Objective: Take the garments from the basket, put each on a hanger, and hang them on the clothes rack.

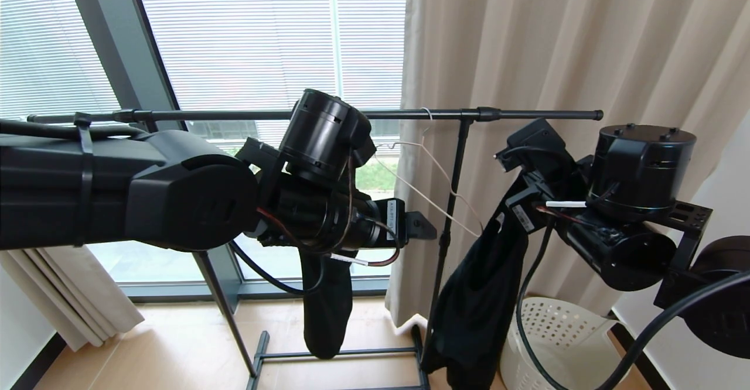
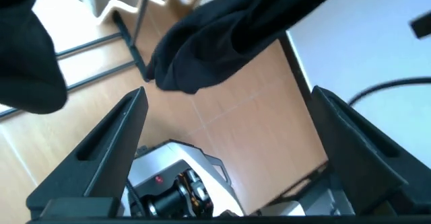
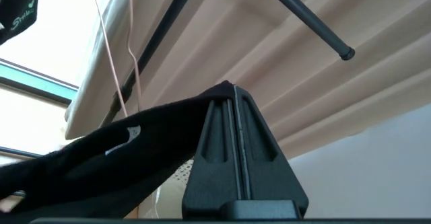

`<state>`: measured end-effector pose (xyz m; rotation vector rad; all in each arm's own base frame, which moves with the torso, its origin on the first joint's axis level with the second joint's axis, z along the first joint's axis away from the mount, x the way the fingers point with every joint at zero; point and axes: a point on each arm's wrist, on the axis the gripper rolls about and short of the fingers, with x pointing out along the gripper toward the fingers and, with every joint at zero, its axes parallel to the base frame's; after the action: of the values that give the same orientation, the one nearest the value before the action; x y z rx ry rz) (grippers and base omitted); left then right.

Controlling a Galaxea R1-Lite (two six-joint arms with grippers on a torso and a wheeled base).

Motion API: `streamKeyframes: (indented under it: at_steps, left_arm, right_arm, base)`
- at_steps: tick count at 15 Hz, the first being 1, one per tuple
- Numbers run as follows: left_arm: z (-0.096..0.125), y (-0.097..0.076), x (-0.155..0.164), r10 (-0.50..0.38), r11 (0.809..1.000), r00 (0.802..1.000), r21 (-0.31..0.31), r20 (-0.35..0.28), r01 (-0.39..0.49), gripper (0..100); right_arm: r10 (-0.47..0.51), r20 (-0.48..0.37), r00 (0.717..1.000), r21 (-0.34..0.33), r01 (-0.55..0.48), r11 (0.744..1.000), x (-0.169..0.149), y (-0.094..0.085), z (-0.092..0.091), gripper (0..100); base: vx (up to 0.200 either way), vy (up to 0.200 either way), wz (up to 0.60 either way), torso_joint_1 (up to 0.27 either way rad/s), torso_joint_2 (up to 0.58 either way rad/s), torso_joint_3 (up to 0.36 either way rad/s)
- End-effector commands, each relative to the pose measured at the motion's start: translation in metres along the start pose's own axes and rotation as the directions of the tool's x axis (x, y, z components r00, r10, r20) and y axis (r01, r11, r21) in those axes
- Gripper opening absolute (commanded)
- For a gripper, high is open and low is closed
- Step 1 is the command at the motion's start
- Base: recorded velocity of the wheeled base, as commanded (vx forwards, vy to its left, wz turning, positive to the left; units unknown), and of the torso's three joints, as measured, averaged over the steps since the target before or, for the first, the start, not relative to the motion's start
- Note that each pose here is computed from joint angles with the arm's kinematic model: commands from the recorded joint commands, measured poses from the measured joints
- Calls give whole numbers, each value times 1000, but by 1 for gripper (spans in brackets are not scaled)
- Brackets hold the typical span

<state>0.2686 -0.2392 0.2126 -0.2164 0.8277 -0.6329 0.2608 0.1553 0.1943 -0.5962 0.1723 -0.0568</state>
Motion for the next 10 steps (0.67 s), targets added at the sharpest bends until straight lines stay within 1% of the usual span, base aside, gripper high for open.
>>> streamKeyframes:
  at_steps: [1,3,4,5,6,7,10]
  left_arm:
    - [4,0,-6,-6,1000,1000,-1,21,6,100]
    - [7,1,1,25,1000,999,-3,35,-25,100]
    - [7,1,1,25,1000,999,-3,35,-25,100]
    - [10,2,12,78,997,995,-5,54,-78,100]
    - [11,2,16,95,995,994,-6,59,-95,100]
    - [12,2,25,122,993,990,-6,64,-122,100]
    - [14,4,40,170,985,982,-6,78,-170,100]
  right_arm:
    - [-7,10,1000,-3,7,1000,-6,-7,0,0]
    - [-36,-9,999,-30,36,999,-3,-17,-5,0]
    - [-36,-9,999,-30,36,999,-3,-17,-5,0]
    - [-84,-46,995,-68,81,994,6,-30,-13,0]
    - [-100,-59,993,-82,95,992,8,-34,-16,0]
    - [-133,-78,988,-105,125,987,12,-44,-21,0]
    - [-179,-97,979,-109,168,980,19,-57,-24,0]
  base:
    - [0,0,0,0,0,0]
    - [0,0,0,0,0,0]
    - [0,0,0,0,0,0]
    - [0,0,0,0,0,0]
    - [0,0,0,0,0,0]
    - [0,0,0,0,0,0]
    - [0,0,0,0,0,0]
